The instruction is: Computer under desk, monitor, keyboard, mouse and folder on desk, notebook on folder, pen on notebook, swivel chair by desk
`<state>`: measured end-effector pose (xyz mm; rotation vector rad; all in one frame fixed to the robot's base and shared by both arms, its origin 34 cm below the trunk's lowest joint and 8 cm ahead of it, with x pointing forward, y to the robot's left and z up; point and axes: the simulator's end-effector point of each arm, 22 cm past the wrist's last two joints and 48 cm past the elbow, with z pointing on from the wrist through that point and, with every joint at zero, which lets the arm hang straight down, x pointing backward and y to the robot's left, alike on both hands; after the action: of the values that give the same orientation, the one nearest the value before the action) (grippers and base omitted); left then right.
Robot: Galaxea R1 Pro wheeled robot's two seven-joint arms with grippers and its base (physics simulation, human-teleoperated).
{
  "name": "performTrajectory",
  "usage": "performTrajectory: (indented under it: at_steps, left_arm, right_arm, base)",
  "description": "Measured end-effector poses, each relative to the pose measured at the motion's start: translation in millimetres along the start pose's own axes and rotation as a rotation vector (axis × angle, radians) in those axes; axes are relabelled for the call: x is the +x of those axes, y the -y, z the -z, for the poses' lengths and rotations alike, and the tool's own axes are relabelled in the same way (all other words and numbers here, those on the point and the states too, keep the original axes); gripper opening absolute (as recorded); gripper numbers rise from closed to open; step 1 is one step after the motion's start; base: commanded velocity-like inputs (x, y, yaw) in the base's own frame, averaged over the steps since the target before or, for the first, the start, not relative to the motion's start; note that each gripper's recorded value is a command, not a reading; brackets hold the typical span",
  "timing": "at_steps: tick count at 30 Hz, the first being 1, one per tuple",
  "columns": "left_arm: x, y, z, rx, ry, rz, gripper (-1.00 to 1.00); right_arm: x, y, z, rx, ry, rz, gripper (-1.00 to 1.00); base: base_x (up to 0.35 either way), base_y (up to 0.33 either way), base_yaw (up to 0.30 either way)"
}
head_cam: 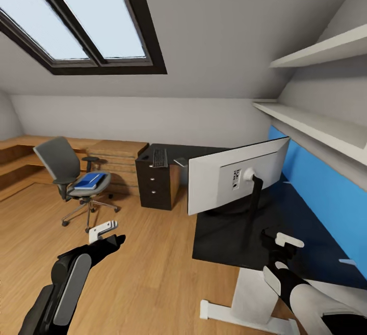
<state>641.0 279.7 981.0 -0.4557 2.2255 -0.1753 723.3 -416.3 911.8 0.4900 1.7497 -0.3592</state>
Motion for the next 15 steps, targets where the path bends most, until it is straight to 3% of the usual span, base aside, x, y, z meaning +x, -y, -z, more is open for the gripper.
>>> performTrajectory:
  at_steps: [15]
  left_arm:
    - [13,16,-3.8,0.020,-0.024,-0.040,1.00]
  right_arm:
    - [1,-1,0.5,-0.002,-0.001,0.001,1.00]
  base:
    - [-0.004,0.015,-0.001]
